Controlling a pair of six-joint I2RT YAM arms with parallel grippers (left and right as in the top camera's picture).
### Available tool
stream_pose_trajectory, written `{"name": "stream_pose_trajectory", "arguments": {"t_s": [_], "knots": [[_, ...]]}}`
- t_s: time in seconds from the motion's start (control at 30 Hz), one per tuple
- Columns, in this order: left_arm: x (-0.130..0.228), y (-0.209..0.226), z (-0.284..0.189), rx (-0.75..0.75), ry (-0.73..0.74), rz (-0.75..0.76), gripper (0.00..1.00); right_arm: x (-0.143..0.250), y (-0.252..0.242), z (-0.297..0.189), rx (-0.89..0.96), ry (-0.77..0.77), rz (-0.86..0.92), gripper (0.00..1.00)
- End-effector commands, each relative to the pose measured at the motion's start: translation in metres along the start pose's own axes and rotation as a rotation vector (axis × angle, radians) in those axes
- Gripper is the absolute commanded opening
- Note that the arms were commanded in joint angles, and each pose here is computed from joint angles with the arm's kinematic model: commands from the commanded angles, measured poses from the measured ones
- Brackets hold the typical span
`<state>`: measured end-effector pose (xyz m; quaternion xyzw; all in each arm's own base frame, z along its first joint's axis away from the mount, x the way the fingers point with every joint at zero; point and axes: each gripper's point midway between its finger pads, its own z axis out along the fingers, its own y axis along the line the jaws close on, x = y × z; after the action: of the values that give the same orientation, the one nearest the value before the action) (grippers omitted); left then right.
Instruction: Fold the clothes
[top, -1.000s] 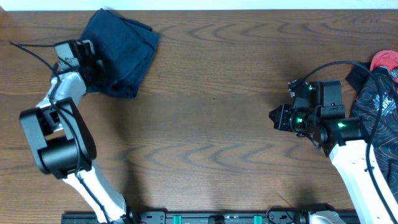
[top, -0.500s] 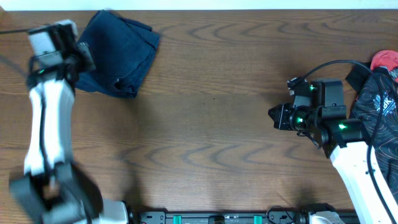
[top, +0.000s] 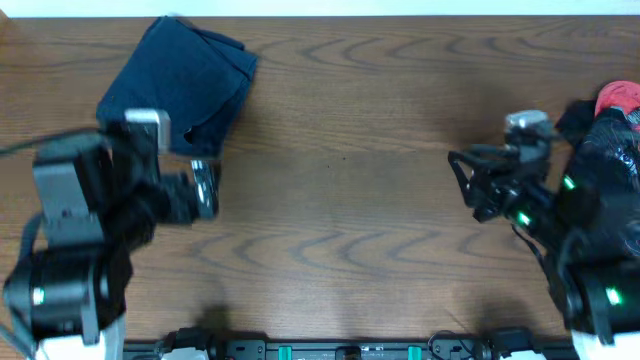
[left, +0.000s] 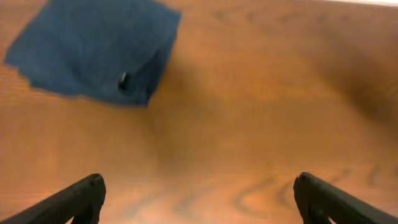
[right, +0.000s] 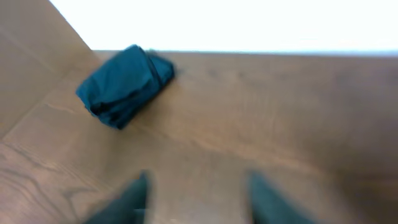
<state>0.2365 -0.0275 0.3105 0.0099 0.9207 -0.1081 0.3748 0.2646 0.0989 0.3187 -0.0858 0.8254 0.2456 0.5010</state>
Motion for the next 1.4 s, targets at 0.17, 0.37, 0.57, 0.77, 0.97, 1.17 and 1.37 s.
{"name": "stream_pose_trajectory", "arguments": {"t_s": [0.17, 0.37, 0.57, 0.77, 0.97, 1.17, 1.37], "knots": [[0.022, 0.015, -0.005, -0.098, 0.071, -0.006, 0.98, -0.009, 0.009, -0.017, -0.006, -0.056, -0.046, 0.99], [0.022, 0.015, -0.004, -0.098, 0.075, -0.007, 0.98, 0.003, 0.007, -0.017, -0.002, -0.009, -0.02, 0.99], [0.022, 0.015, -0.004, -0.098, 0.075, -0.007, 0.98, 0.005, 0.009, -0.017, -0.011, 0.0, 0.01, 0.99], [0.022, 0.015, -0.004, -0.098, 0.075, -0.007, 0.98, 0.022, -0.001, -0.018, 0.044, 0.066, 0.01, 0.99], [0.022, 0.015, -0.004, -0.098, 0.075, -0.007, 0.98, 0.021, -0.03, -0.02, 0.204, 0.062, -0.118, 0.99], [0.022, 0.015, -0.004, -0.098, 0.075, -0.007, 0.98, 0.02, -0.043, -0.03, 0.281, -0.063, -0.164, 0.99], [0.022, 0.015, -0.004, -0.098, 0.075, -0.007, 0.98, 0.034, -0.052, -0.034, 0.294, -0.262, -0.206, 0.99]]}}
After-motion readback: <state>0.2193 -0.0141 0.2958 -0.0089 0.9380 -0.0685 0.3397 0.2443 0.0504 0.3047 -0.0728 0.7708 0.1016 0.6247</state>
